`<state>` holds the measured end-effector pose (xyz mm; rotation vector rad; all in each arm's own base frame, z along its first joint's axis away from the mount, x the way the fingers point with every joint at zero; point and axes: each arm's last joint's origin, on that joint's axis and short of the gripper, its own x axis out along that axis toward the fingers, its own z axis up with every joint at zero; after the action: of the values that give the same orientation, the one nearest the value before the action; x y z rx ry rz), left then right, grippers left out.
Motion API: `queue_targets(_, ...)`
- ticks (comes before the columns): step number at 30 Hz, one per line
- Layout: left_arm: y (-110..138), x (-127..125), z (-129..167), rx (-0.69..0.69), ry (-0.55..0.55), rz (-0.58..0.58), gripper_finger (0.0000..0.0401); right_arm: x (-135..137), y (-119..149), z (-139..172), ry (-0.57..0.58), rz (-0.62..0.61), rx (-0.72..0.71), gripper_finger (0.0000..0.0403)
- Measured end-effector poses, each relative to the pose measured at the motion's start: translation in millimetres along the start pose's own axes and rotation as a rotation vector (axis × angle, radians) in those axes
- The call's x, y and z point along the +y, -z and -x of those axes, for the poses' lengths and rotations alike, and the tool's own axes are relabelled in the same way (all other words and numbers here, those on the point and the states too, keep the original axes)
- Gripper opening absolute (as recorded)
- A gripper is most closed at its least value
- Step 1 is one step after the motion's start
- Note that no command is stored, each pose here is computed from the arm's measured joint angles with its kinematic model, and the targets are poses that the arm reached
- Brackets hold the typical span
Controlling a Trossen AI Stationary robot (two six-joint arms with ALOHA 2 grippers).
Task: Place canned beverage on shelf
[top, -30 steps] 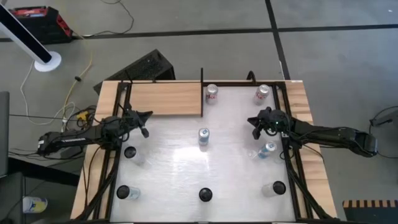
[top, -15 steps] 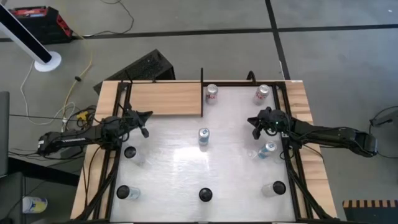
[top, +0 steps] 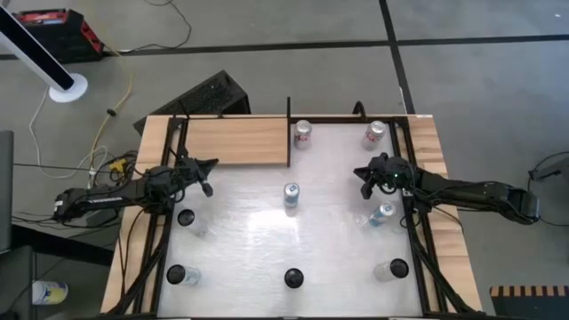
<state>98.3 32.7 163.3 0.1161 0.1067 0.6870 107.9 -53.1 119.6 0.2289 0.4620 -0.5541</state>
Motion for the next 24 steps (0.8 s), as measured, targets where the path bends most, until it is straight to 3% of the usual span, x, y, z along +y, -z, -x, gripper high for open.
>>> queue_targets(16,0.0,0.0,0.0,0.000,0.000,0.000,0.0000,0.0,0.1,0.0,0.000,0.000,0.000,0.0064)
queue_targets(21,0.0,0.0,0.0,0.000,-0.001,-0.171,0.0000,0.0,0.0,0.0,0.000,-0.001,0.000,0.0064)
queue_targets(24,0.0,0.0,0.0,0.000,-0.001,-0.197,0.0000,0.0,0.0,0.0,0.000,0.000,0.000,0.0064)
